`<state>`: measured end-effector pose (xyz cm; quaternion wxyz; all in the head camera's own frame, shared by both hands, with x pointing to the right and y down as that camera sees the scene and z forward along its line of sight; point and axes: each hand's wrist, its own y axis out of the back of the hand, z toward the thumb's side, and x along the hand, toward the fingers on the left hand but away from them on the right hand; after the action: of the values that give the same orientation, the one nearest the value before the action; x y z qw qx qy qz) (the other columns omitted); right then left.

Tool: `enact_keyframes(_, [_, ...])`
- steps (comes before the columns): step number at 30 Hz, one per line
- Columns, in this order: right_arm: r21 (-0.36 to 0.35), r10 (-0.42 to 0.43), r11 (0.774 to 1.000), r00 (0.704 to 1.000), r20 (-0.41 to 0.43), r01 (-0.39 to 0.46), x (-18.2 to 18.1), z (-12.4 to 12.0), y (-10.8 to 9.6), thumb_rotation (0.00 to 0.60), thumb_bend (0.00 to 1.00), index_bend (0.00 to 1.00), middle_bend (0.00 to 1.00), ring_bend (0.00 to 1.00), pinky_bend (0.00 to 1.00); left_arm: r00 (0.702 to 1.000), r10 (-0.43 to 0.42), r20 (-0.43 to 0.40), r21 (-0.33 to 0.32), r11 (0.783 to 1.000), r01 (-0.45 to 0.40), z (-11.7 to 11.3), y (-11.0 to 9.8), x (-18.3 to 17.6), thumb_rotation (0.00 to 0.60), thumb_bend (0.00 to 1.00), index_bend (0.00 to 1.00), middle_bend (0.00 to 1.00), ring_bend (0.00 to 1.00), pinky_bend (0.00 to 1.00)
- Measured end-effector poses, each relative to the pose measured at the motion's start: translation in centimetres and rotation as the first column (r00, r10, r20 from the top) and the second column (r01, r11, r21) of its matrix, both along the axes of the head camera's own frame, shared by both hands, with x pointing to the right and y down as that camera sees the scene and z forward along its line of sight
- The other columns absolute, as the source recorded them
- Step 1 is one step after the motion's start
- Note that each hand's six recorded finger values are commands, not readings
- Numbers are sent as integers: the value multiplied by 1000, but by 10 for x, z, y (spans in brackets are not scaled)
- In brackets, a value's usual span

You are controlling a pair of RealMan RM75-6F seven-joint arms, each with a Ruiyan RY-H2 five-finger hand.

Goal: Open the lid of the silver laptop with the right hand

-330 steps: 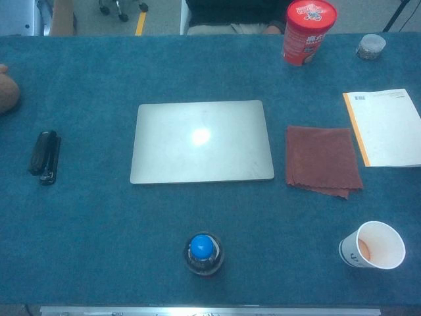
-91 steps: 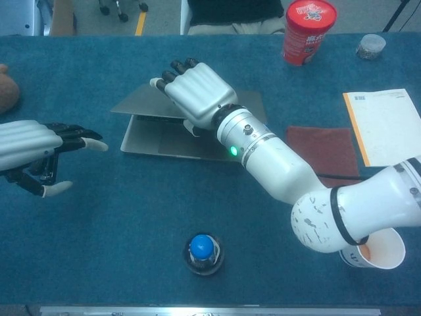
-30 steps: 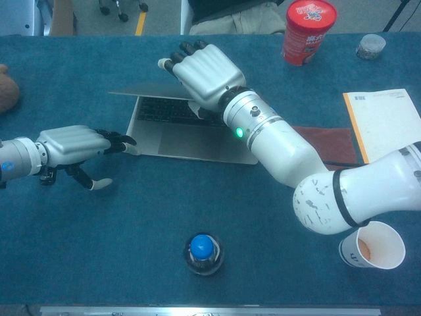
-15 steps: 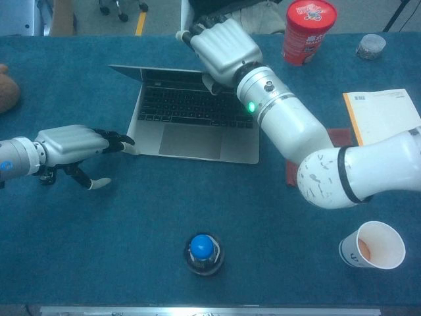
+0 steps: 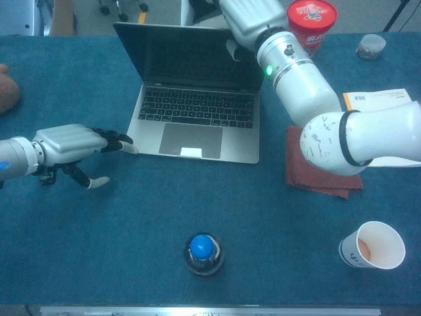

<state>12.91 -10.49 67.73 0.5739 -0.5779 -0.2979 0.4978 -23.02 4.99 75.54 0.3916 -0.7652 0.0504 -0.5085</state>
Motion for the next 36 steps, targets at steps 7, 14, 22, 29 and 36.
enact_keyframes(7, [20, 54, 998, 999, -8, -54, 13, -1, -19, 600, 388, 121, 147, 0, 110, 1000, -6, 0, 1, 1000, 6, 0, 0, -1, 396, 404, 83, 17, 0, 44])
enact_keyframes(14, [41, 99, 994, 995, -18, -98, 26, -3, -35, 600, 388, 121, 146, 0, 110, 1000, -7, 1, 1, 1000, 7, 0, 0, -2, 395, 404, 83, 17, 0, 44])
enact_keyframes(22, [62, 147, 988, 988, -35, -145, 42, -4, -49, 600, 388, 121, 146, 0, 110, 1000, -9, 3, 2, 1000, 9, 1, 0, -2, 396, 404, 83, 17, 0, 44])
enact_keyframes(29, [68, 197, 979, 979, -53, -193, 56, -1, -60, 600, 388, 121, 147, 0, 110, 1000, -9, 7, 3, 1000, 9, 1, 0, -3, 398, 404, 83, 17, 0, 44])
enact_keyframes(36, [60, 189, 980, 982, -26, -188, 56, -4, -59, 600, 388, 121, 147, 0, 110, 1000, -14, 6, 7, 1000, 14, -1, -1, -3, 395, 404, 83, 17, 0, 44])
